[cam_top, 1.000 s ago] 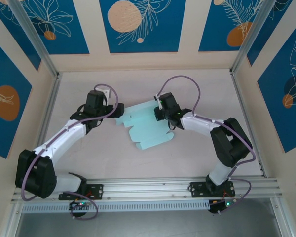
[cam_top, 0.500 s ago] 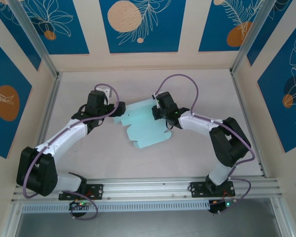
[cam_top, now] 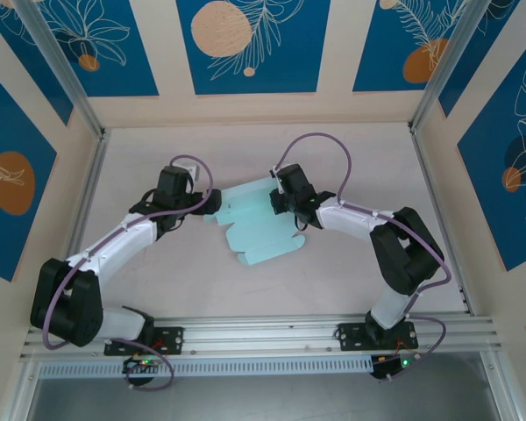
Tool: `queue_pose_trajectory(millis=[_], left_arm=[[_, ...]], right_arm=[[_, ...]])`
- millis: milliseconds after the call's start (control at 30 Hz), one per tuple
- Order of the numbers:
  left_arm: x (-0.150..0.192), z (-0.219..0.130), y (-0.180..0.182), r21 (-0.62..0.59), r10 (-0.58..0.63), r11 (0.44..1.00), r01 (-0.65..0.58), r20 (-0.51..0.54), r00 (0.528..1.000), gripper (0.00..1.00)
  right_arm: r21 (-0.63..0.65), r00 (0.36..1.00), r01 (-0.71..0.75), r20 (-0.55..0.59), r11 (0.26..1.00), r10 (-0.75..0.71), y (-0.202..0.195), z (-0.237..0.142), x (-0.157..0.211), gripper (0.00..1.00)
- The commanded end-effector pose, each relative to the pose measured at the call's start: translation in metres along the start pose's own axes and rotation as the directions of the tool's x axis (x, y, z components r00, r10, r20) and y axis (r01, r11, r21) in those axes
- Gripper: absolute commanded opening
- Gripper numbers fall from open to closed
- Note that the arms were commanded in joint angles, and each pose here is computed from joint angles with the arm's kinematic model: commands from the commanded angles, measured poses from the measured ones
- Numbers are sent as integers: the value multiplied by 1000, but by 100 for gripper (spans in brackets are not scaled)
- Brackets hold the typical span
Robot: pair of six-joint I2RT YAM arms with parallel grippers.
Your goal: Fold the paper box
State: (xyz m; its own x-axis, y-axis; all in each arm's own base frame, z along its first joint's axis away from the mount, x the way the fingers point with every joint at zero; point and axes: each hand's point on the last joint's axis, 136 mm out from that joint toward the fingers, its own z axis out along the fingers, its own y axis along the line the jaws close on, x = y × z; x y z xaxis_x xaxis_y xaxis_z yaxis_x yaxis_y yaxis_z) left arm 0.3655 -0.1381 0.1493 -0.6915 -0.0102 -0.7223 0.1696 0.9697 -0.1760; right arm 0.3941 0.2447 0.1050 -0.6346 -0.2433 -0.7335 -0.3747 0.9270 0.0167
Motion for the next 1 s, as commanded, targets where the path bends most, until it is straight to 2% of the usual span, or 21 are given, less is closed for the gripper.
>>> queue_pose_trajectory(millis=[0,533,967], left_arm=[[13,5,9,-26,15,1000,-16,-40,999,100],[-3,23,-21,101,-9,995,11,-15,1000,100],[-16,36,-43,133,-28,991,25,17,999,100]], right_arm=[[-14,999,-35,38,999,36,2,0,-17,12],[-44,999,-31,37,999,33,13,-3,-18,12],[-43,999,-36,30,998,38,18,-3,-17,12]])
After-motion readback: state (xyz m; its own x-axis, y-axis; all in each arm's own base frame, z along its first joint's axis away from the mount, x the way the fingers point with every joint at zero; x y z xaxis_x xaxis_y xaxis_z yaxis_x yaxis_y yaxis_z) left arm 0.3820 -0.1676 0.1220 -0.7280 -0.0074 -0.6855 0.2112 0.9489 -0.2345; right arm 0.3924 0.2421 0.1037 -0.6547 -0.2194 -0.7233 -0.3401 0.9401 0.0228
